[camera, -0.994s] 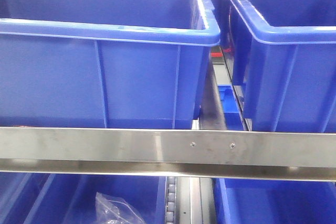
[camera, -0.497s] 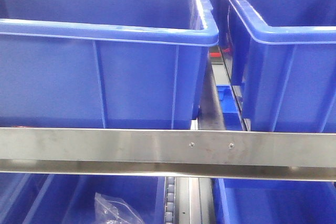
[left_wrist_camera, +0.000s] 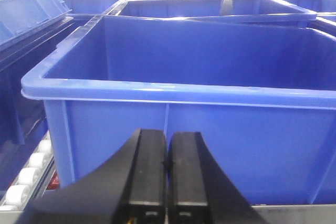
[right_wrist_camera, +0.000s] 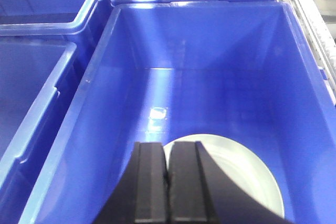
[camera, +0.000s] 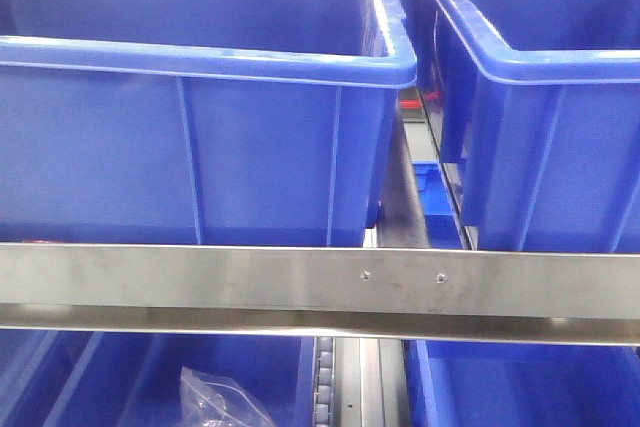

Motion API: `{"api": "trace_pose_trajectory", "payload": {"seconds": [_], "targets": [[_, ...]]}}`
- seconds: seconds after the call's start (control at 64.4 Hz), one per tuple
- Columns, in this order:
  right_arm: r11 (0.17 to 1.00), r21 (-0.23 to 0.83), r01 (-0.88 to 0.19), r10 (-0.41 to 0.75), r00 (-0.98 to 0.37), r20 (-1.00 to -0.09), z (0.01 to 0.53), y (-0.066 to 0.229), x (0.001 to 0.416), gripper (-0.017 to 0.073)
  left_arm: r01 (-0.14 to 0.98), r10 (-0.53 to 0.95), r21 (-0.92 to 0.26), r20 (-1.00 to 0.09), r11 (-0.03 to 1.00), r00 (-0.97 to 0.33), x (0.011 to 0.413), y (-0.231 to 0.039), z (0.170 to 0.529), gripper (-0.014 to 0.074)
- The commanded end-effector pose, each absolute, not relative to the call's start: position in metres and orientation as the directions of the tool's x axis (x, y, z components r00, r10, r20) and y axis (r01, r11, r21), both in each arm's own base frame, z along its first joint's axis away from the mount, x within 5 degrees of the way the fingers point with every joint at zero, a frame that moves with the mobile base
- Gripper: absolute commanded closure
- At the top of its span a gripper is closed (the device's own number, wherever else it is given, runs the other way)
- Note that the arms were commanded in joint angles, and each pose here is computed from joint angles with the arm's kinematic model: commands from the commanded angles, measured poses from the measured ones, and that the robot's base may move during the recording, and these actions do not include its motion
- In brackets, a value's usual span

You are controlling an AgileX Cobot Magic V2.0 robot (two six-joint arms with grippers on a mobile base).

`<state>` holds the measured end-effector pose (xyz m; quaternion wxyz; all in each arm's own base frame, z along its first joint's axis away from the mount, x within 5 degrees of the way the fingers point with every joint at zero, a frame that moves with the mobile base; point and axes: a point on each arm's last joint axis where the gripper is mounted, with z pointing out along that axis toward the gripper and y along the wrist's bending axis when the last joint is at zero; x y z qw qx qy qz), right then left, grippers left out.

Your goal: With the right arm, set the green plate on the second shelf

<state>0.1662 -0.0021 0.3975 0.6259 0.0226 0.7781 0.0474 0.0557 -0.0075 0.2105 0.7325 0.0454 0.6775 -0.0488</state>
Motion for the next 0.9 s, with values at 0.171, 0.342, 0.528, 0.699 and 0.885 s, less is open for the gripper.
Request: {"api": "trace_pose_trajectory", "payload": {"seconds": [0.171, 0.342, 0.528, 0.699, 0.885], "targets": [[0.992, 0.108, 0.063, 0.099, 0.128, -0.987, 0.371, -0.008, 0.107, 0.0531, 0.133, -0.026, -0.008, -0.991, 0.991, 0.135, 0.056, -0.007, 0.205, 0.0463], [0.982, 0.175, 0.065, 0.157, 0.218, -0.963, 0.312, -0.008, 0.075, 0.0531, 0.133, -0.026, -0.008, -0.991, 0.991, 0.135, 0.056, -0.007, 0.205, 0.0463], [0.987, 0.155, 0.038, 0.148, 0.147, -0.978, 0.269, -0.004, 0.069, 0.0531, 0.133, -0.026, -0.008, -0.991, 0.991, 0.135, 0.056, -0.007, 0.205, 0.0463], [0.998, 0.048, 0.045, 0.042, 0.136, -0.990, 0.257, -0.003, 0.066, 0.0531, 0.133, -0.026, -0.008, -0.991, 0.991, 0.135, 0.056, -0.007, 0.205, 0.0463], [0.999, 0.047, 0.023, 0.041, 0.208, -0.977, 0.228, -0.002, 0.053, 0.0531, 0.133, -0.026, -0.008, -0.991, 0.991, 0.135, 0.056, -0.007, 0.205, 0.0463]]}}
